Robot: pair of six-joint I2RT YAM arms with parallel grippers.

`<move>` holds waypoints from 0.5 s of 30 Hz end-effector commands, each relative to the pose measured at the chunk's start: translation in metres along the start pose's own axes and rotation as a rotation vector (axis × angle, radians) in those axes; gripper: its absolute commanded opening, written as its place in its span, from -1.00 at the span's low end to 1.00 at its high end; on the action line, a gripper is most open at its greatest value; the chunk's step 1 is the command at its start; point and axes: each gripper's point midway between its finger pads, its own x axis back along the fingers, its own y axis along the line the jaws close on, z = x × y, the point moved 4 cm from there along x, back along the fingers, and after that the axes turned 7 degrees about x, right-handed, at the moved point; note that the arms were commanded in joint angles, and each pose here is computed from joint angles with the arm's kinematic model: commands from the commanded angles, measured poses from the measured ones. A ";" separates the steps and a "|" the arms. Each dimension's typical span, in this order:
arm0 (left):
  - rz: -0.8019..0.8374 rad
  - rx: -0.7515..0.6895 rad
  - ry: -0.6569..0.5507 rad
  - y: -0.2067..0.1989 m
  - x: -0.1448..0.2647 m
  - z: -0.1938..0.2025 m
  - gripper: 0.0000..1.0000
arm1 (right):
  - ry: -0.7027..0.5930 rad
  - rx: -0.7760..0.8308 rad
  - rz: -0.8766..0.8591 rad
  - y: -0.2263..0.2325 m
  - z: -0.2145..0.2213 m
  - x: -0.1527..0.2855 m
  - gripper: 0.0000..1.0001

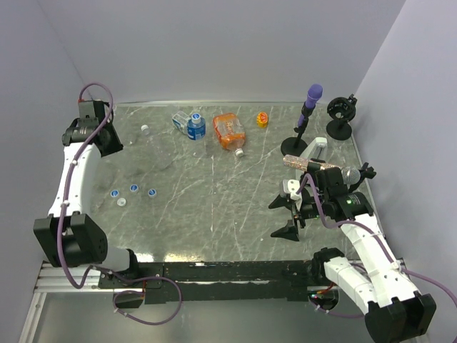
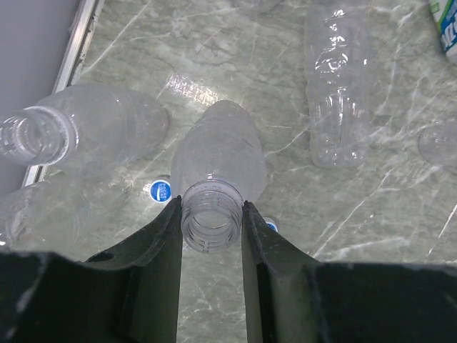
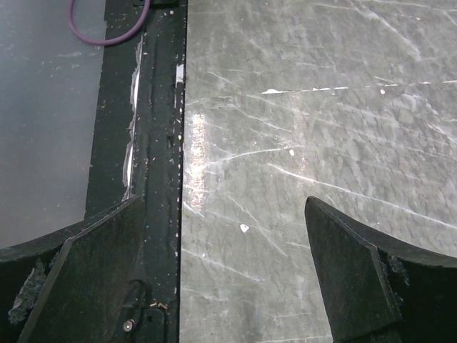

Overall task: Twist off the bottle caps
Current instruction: Place the plastic bottle at the center of the board.

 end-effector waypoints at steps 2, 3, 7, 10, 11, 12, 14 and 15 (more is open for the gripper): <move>0.021 -0.011 -0.010 -0.003 -0.007 -0.009 -0.95 | -0.030 0.036 -0.002 -0.002 -0.004 -0.001 0.98; 0.017 -0.012 -0.004 -0.003 -0.009 -0.009 -0.92 | -0.029 0.035 -0.004 -0.003 -0.004 -0.001 0.98; -0.005 -0.017 0.019 -0.003 -0.016 -0.010 -0.70 | -0.032 0.034 -0.006 -0.002 -0.004 -0.001 0.98; -0.021 -0.020 0.027 -0.002 -0.020 -0.011 -0.53 | -0.031 0.032 -0.005 -0.003 -0.004 -0.001 0.99; -0.024 -0.023 0.034 -0.002 -0.021 -0.010 -0.47 | -0.030 0.031 -0.005 -0.002 -0.004 -0.001 0.98; -0.021 -0.025 0.041 -0.003 -0.023 -0.009 -0.41 | -0.032 0.032 -0.006 -0.002 -0.004 -0.001 0.98; -0.025 -0.026 0.053 -0.003 -0.025 -0.008 -0.33 | -0.031 0.031 -0.006 -0.003 -0.004 -0.001 0.98; -0.026 -0.025 0.057 -0.003 -0.026 -0.007 -0.29 | -0.030 0.031 -0.006 -0.003 -0.004 -0.001 0.98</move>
